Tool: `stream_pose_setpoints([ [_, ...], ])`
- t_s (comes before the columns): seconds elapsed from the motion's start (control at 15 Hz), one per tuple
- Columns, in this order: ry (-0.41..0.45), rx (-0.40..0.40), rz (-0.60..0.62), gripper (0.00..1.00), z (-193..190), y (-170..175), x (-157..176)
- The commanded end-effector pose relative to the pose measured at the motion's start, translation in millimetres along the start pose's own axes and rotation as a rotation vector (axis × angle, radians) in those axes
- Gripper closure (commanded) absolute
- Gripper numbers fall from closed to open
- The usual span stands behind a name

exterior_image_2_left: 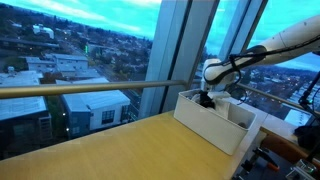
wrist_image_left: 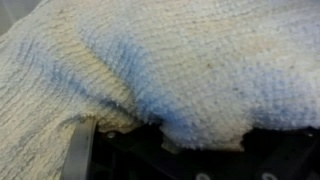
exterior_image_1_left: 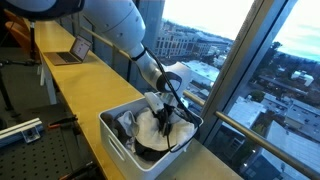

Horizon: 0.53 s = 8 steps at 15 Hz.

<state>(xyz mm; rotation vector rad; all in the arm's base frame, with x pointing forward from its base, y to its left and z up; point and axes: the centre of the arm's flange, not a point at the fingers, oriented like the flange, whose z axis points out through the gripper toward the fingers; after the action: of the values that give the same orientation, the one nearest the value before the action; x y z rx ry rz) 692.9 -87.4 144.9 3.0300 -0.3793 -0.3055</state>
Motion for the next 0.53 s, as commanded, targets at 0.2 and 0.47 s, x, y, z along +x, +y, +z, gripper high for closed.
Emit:
stream_pose_setpoints([
  [0.2, -0.024, 0.054, -0.032, 0.92, -49.3, -15.9, -103.1],
  [0.47, 0.056, 0.06, -0.034, 0.98, -122.3, -12.8, -126.8],
])
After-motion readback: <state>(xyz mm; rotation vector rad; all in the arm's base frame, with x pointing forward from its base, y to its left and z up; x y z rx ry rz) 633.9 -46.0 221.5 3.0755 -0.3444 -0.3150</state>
